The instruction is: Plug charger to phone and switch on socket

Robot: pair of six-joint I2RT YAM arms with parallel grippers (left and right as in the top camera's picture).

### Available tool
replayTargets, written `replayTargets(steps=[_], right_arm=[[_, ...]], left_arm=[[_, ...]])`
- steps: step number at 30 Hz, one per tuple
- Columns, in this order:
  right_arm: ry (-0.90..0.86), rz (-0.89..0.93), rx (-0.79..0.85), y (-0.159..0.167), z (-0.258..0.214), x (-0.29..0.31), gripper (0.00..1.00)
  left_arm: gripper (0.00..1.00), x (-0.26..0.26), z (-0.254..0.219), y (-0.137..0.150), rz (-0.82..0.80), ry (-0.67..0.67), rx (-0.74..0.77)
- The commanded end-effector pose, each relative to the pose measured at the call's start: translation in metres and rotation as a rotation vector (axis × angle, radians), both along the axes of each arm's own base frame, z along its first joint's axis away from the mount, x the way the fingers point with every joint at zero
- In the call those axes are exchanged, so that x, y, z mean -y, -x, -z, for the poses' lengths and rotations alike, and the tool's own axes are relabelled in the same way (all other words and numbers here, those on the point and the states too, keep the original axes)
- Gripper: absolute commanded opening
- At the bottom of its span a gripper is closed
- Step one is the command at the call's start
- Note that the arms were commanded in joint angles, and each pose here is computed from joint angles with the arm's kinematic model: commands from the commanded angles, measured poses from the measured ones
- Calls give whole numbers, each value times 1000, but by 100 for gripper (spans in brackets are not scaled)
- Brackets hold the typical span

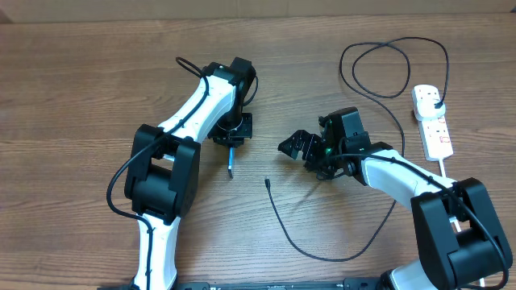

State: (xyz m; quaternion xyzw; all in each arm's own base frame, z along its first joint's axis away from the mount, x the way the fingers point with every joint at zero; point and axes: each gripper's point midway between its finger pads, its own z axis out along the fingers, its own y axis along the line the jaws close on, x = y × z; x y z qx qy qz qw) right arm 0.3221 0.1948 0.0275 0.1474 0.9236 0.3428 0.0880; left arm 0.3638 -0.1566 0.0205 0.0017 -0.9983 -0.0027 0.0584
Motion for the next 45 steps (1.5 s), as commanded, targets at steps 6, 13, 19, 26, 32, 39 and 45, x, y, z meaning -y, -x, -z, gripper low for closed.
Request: replayTargets(steps=[6,13,19,26,32,39,45], right_arm=[[6,-4,28,-3,-5,-1,98],[6,-4,28,-3,-5,-1,100],[6,-4,28,-3,-5,-1,100],[8,-5,21,-2,-5,-1,97],[12,-5,7,1,-3,0,93],[9,-7,6,1,-3,0,89],[8,-21,11,2,-3,-1,64]], left_arm=[[18,-6,3,6,-44,-28,-10],[15,-6,3,6,-44,-29,-12],[4,-6,3,5,-43,-27,-9],[4,12,-20,1,-27,148,-13],[4,39,-99,-8,13,552,74],[4,27,-174,0,56,674,220],[4,23,-201,21,133,674,261]])
